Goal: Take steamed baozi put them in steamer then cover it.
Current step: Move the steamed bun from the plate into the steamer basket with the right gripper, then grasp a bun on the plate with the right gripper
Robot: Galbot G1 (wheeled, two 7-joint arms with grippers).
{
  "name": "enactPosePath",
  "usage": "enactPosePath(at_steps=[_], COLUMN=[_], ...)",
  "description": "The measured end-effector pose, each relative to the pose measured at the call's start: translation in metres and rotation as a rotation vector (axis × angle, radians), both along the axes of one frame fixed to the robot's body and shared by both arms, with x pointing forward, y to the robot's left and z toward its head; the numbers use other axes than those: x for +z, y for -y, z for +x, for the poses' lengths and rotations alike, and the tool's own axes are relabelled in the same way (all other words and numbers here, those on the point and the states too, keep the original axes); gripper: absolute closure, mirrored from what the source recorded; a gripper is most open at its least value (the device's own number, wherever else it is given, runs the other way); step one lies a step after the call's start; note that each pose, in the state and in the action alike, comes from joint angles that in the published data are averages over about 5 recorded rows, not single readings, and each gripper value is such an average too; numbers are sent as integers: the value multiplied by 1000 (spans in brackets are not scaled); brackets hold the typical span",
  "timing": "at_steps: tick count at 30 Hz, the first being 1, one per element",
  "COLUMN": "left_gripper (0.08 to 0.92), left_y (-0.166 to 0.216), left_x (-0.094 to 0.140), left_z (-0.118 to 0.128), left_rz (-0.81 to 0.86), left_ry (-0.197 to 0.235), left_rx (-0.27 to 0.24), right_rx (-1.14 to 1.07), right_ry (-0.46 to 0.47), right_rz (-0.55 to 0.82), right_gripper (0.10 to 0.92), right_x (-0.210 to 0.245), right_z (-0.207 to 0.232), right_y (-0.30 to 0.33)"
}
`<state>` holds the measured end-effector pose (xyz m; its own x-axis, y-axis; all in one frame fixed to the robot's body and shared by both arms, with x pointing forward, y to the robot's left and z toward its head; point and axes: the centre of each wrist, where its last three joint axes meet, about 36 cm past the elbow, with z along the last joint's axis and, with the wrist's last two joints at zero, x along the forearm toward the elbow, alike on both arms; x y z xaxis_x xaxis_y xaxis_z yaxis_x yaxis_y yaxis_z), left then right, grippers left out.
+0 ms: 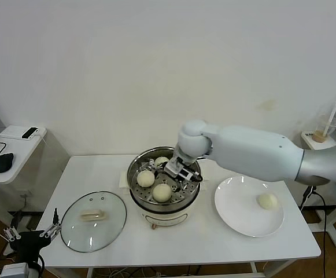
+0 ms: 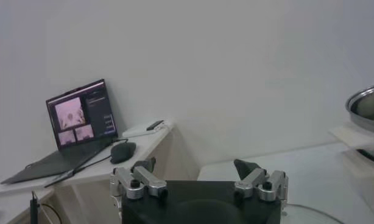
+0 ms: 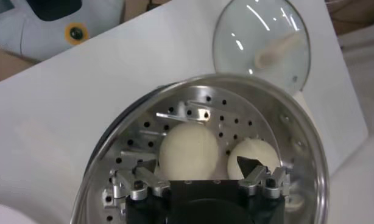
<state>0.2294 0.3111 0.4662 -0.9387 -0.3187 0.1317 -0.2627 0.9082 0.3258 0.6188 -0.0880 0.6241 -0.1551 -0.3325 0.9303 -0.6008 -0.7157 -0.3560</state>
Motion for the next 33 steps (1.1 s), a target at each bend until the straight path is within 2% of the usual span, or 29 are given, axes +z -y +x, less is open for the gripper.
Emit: enactPosePath(at_steps=[9, 16, 26, 33], left_gripper=[177, 177, 177, 177], left_y=[0, 0, 3, 2], left_x=[-1, -3, -8, -13], left_z=[5, 7, 10, 9], left_rz=[-2, -5, -7, -3], left_ry=[5, 0, -13, -30], left_rx=[-16, -30, -52, -56], right_rx=[-272, -465, -682, -780], right_ry=[-21, -19, -31, -42], right_rz=[74, 59, -11, -60], right_gripper=[200, 200, 200, 200], right_x=[28, 27, -16, -57], right_z=[10, 10, -9, -28], right_y=[63, 140, 253, 303])
